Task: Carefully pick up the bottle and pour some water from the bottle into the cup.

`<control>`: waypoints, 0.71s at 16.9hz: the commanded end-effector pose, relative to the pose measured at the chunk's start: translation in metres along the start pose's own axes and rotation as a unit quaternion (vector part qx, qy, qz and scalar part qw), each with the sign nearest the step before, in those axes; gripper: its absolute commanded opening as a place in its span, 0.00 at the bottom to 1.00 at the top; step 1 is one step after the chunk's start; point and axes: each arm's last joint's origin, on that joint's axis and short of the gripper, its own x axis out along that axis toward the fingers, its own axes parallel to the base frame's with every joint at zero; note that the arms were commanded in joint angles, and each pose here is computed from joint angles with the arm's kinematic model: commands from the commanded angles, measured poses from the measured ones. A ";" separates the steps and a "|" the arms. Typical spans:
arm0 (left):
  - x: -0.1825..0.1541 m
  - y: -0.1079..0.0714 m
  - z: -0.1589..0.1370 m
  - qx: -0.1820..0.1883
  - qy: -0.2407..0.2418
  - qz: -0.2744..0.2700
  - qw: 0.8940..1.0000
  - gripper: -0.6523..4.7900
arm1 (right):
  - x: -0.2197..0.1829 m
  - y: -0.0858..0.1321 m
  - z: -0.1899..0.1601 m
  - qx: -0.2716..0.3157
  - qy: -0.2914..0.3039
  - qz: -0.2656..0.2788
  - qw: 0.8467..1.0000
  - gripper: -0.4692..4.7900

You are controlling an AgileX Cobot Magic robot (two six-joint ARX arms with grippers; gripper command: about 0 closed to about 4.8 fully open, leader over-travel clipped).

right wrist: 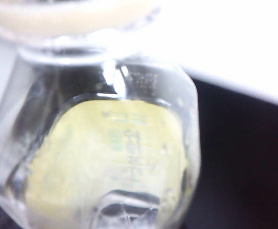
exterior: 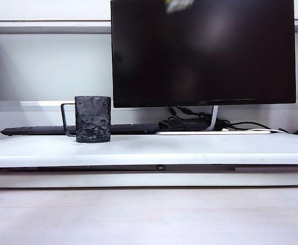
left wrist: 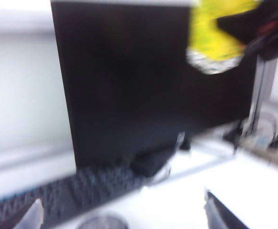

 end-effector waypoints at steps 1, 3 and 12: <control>-0.015 -0.003 0.013 -0.013 -0.016 -0.005 1.000 1.00 | -0.030 -0.024 0.022 0.027 0.015 0.003 1.000 0.46; -0.028 -0.007 0.019 -0.014 -0.017 -0.010 1.000 1.00 | -0.053 -0.039 0.030 0.015 0.036 0.010 0.999 0.46; -0.036 -0.017 0.004 -0.025 0.056 -0.015 0.998 1.00 | -0.049 -0.002 -0.103 0.042 0.165 0.065 0.983 0.46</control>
